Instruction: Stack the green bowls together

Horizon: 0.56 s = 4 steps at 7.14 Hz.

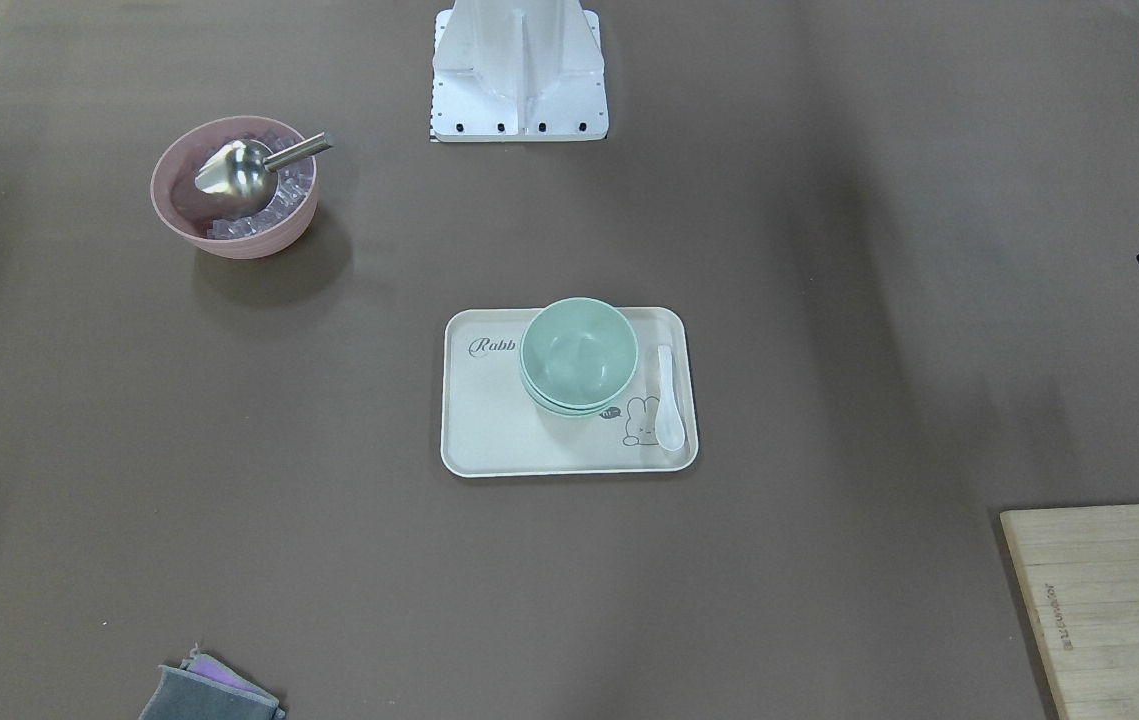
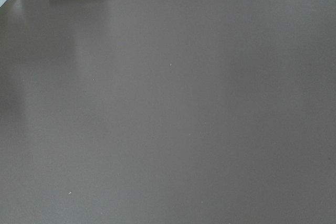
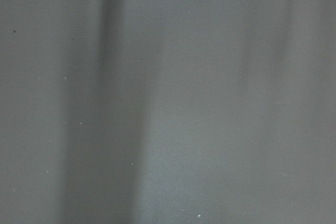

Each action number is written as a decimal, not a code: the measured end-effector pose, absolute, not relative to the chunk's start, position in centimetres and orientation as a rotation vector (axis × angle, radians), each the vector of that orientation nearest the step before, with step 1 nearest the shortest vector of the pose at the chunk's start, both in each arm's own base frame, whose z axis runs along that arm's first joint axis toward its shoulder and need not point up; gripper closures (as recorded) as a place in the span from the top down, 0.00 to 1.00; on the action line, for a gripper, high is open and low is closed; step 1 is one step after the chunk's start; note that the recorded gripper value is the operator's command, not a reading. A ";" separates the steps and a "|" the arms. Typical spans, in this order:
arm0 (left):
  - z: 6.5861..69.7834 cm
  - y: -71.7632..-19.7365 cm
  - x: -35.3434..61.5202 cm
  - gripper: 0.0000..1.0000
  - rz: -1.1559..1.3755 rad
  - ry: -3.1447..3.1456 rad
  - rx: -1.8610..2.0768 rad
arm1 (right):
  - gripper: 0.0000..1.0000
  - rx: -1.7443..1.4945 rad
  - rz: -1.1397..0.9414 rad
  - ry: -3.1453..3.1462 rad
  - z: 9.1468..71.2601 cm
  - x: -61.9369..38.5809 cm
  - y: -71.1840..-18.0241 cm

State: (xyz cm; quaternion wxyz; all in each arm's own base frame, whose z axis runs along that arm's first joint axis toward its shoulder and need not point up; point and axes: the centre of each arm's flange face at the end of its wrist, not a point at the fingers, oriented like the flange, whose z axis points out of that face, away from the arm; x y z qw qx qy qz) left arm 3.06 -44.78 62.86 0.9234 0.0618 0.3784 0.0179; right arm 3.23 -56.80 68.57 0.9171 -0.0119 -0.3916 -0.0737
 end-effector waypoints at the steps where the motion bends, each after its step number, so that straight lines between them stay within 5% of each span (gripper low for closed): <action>1: 62.7 -45.0 3.1 0.98 0.029 0.779 0.129 | 1.00 -0.023 -0.150 -0.810 68.4 3.2 -56.9; 4: 61.9 -45.3 3.1 0.98 0.032 0.785 0.143 | 1.00 -0.025 -0.143 -0.816 68.2 3.1 -57.1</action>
